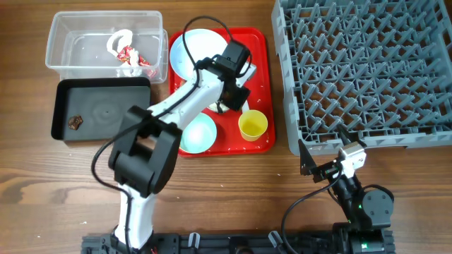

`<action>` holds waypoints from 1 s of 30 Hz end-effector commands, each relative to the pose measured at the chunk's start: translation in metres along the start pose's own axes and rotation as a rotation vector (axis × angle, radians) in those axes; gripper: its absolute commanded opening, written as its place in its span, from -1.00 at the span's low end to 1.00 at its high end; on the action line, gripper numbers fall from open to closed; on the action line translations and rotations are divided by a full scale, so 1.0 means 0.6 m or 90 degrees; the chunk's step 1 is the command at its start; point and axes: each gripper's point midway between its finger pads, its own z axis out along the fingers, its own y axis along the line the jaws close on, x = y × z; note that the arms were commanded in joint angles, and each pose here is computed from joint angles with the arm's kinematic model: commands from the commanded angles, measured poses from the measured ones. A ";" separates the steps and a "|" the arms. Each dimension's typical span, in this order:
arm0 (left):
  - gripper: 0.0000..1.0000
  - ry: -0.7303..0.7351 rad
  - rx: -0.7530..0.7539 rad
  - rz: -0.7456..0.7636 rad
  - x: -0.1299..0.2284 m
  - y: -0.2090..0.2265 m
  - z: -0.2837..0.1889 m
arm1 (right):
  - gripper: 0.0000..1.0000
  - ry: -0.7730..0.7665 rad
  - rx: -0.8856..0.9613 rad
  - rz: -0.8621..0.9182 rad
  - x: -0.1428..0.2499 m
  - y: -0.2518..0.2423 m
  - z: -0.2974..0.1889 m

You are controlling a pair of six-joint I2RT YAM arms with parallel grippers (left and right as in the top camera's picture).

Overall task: Sort waste into correct bins and load items into the dishwasher rack
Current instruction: 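Tip the rice bowl over the black tray to pour out the rice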

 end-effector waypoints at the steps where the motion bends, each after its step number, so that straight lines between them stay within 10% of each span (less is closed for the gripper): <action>1: -0.43 0.007 -0.008 0.003 0.001 0.007 0.013 | 0.99 -0.007 -0.017 0.006 -0.004 0.009 0.000; 5: -0.92 0.004 -0.007 0.004 -0.001 0.006 0.013 | 0.99 -0.007 -0.017 0.006 -0.004 0.009 0.000; 20: -0.92 -0.158 0.049 -0.195 -0.064 -0.004 -0.221 | 0.99 -0.007 -0.017 0.006 -0.004 0.009 0.000; 30: -0.92 -0.064 0.014 -0.534 0.112 0.204 -0.345 | 0.99 -0.007 -0.017 0.006 -0.004 0.009 0.000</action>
